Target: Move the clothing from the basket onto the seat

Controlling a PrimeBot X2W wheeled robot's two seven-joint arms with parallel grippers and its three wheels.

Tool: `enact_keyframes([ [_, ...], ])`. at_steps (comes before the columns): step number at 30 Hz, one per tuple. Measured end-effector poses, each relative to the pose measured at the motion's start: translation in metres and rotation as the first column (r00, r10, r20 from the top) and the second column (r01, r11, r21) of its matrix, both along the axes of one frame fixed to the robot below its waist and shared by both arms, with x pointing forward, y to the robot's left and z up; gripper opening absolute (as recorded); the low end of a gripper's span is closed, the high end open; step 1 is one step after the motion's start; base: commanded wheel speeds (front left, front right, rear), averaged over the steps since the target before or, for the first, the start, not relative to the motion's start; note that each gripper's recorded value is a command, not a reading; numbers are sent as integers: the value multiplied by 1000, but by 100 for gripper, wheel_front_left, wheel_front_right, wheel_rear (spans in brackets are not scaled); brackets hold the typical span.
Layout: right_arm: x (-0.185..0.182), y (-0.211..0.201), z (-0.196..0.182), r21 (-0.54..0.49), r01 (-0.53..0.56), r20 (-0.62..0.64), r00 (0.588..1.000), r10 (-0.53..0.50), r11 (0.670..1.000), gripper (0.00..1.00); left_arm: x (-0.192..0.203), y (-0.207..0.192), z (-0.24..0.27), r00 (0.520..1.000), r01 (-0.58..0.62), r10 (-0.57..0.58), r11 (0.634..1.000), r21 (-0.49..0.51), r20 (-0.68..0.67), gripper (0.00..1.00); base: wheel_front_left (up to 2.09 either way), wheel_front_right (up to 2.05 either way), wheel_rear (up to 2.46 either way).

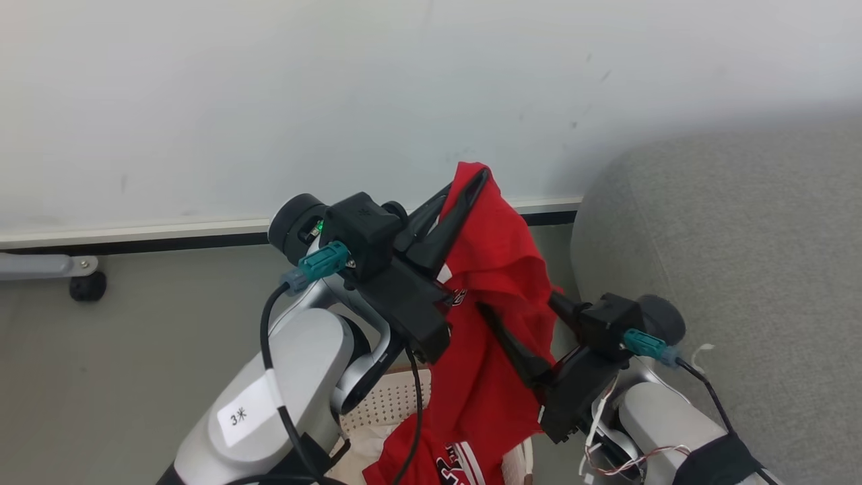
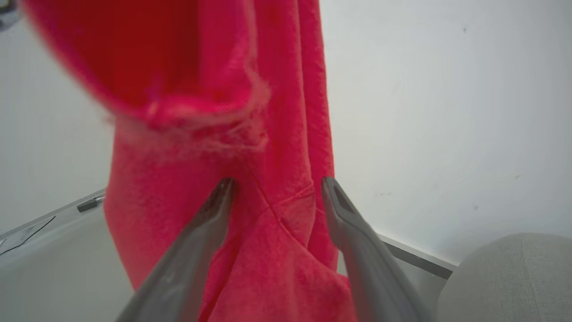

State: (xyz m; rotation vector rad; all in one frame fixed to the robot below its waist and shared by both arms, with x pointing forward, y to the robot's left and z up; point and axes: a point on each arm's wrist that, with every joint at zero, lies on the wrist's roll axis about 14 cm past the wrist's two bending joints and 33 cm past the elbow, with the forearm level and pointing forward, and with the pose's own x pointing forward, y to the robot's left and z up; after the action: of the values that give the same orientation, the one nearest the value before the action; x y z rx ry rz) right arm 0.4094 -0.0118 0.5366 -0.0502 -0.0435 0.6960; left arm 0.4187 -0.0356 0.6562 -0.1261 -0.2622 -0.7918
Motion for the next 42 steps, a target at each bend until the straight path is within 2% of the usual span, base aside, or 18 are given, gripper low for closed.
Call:
enact_keyframes([
  [8, -6, 30, -22, -60, -105, -95, 991, 99, 993, 100, -10, -1, -3, 1000, 10, -10, 1000, 26, -1, 0, 0, 0, 0],
  [12, -11, 46, -22, -79, -160, -102, 983, 151, 984, 100, -14, 2, -2, 1000, 8, -8, 1000, 28, 3, 0, 0, 0, 0],
  [13, -10, 48, -21, -76, -162, -104, 983, 154, 984, 69, -14, 3, -1, 1000, 5, -5, 1000, 29, 5, 0, 0, 0, 0],
  [14, -8, 50, -21, -77, -164, -104, 982, 156, 983, 11, -15, 5, -1, 1000, 0, 0, 1000, 28, 6, 0, 0, 0, 0],
  [15, -8, 52, -19, -76, -169, -102, 982, 161, 983, 0, -15, 7, 1, 1000, -6, 5, 1000, 28, 10, 0, 0, 0, 0],
  [27, 3, 40, -6, 23, -111, -91, 989, 113, 994, 0, -7, 24, -2, 999, -51, 51, 998, 38, 2, 0, 0, 0, 0],
  [32, 12, 23, 12, 111, -50, -70, 996, 58, 993, 0, -3, 32, -15, 996, -73, 74, 997, 33, -46, 0, 0, 0, 0],
  [41, 22, -36, 29, 171, 93, -40, 995, -87, 981, 0, -12, 25, -49, 991, -38, 46, 997, 61, -127, 0, 0, 0, 0],
  [42, 22, -36, 29, 171, 93, -40, 995, -87, 981, 0, -12, 25, -49, 991, -38, 46, 997, 61, -127, 6, 0, 0, 0],
])
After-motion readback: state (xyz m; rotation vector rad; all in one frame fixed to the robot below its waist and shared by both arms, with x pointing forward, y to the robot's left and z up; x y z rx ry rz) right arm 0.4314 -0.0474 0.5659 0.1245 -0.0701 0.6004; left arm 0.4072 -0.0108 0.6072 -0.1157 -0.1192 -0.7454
